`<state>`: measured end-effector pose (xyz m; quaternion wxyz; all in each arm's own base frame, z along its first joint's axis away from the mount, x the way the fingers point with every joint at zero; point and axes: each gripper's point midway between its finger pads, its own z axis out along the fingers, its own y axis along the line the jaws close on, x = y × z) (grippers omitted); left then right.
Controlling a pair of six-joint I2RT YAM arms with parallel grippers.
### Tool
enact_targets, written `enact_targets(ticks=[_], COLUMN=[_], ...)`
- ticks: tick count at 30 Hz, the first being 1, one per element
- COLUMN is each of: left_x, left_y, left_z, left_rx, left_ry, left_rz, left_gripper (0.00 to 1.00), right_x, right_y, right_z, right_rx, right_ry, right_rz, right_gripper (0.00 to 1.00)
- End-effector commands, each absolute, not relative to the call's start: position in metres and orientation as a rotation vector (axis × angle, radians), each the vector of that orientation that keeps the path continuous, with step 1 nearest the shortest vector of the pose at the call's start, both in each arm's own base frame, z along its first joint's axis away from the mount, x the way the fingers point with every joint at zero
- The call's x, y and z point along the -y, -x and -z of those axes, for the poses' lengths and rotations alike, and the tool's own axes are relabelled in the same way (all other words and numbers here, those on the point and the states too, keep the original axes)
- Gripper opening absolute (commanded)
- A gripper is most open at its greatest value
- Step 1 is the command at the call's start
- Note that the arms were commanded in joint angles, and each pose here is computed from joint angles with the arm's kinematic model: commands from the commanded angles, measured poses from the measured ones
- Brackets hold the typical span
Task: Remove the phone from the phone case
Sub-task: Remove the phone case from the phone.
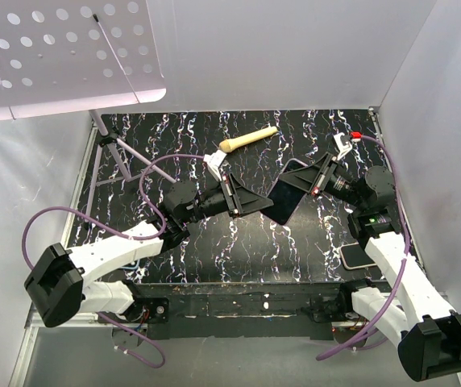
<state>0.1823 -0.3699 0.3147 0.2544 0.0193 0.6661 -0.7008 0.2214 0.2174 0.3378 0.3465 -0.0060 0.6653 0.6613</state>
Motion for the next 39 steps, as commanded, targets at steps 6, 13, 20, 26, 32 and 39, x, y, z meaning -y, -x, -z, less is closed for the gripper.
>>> enact_targets(ticks=[6, 13, 20, 26, 32, 39], left_x=[0.371, 0.399, 0.406, 0.406, 0.39, 0.36], left_y=[-0.202, -0.175, -0.165, -0.166, -0.185, -0.212], left_z=[-0.347, -0.358, -0.349, -0.354, -0.363, -0.367], left_rx=[-1.67, -1.688, -1.749, -1.74, -1.749, -1.69], left_ry=[-0.056, -0.331, -0.458, -0.441, -0.236, 0.026], left_rz=[1.875, 2.038, 2.061, 2.066, 2.054, 2.074], left_gripper=[0.3, 0.27, 0.17, 0.0, 0.0, 0.0], right_x=[-0.227, -0.229, -0.227, -0.227, -0.224, -0.216], right_y=[-0.187, -0.187, -0.182, -0.181, -0.185, -0.193], right_z=[-0.357, -0.346, -0.338, -0.336, -0.332, -0.324], right_rx=[-1.706, -1.756, -1.816, -1.82, -1.851, -1.868], right_ry=[0.205, 0.242, 0.276, 0.29, 0.222, 0.131], right_rz=[-1.853, -1.826, -1.772, -1.76, -1.725, -1.696], right_gripper=[0.01, 0.01, 0.01, 0.07, 0.64, 0.79])
